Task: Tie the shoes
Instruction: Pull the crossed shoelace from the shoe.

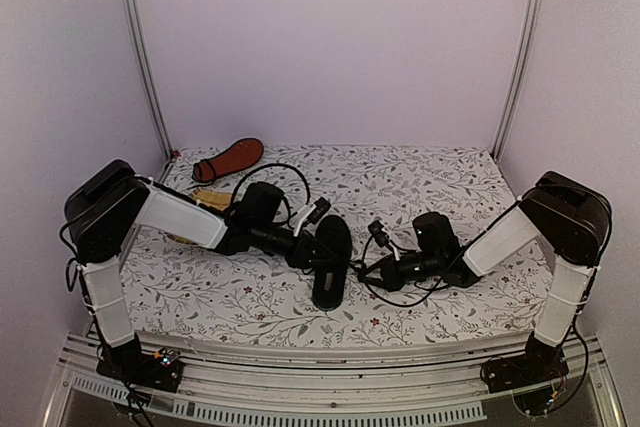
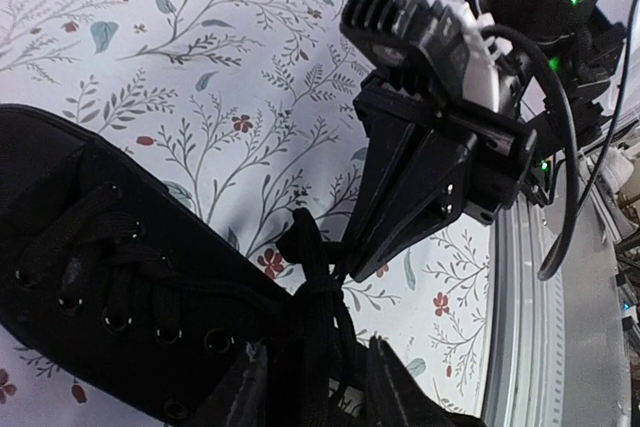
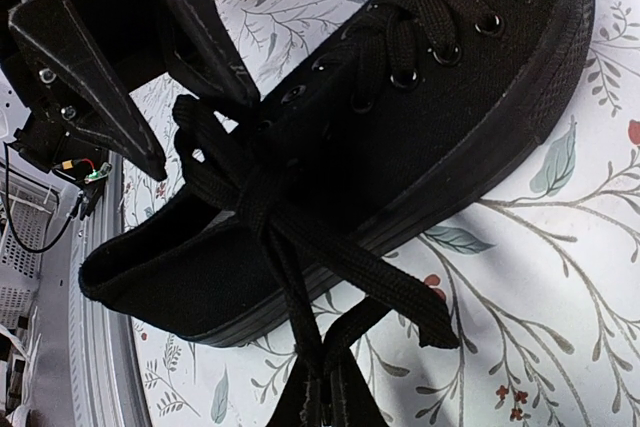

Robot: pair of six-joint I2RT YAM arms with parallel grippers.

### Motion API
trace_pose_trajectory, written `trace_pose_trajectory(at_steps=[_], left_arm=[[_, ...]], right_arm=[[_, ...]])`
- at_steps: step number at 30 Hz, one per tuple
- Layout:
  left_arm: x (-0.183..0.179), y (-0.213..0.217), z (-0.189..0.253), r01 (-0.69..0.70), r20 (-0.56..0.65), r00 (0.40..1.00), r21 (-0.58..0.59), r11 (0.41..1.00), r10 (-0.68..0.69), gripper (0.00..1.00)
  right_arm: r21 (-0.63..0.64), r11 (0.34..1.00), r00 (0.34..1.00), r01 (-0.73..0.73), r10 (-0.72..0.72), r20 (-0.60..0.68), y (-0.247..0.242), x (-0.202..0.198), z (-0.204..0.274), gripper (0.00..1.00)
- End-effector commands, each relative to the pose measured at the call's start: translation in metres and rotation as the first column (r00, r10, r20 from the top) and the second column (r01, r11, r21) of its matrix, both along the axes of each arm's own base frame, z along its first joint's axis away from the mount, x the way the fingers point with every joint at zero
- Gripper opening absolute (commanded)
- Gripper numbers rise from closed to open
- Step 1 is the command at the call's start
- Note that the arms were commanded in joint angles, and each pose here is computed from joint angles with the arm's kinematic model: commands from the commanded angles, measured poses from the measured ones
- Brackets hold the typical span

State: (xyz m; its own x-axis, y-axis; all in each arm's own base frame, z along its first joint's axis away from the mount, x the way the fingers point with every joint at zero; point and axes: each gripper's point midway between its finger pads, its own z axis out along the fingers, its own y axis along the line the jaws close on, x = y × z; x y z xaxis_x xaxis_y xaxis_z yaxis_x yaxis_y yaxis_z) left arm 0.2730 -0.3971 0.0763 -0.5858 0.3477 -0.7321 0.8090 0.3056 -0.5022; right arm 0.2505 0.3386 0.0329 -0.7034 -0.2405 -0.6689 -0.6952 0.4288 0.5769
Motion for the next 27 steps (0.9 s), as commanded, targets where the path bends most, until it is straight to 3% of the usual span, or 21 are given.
trace_pose_trajectory(at_steps=[1,5,7,27], left_arm=[[-0.004,-0.008,0.001,0.030,0.018,0.999,0.001,1.000,-0.030,0.23],[0.000,-0.006,0.006,0.005,0.033,0.999,-0.013,1.000,-0.004,0.04],[0.003,-0.004,0.009,-0.022,0.041,0.999,-0.015,1.000,0.023,0.00],[0.010,0.035,0.010,-0.153,-0.010,0.988,-0.059,0.986,0.153,0.00]], right_arm=[[0.012,1.000,1.000,0.003,-0.003,-0.005,0.001,0.003,0.003,0.02],[0.008,1.000,1.000,0.008,-0.008,-0.004,0.000,0.002,0.003,0.02],[0.005,1.000,1.000,0.010,-0.010,-0.006,-0.001,0.002,0.003,0.02],[-0.054,0.998,0.999,0.030,-0.033,-0.042,-0.016,-0.009,-0.011,0.04]])
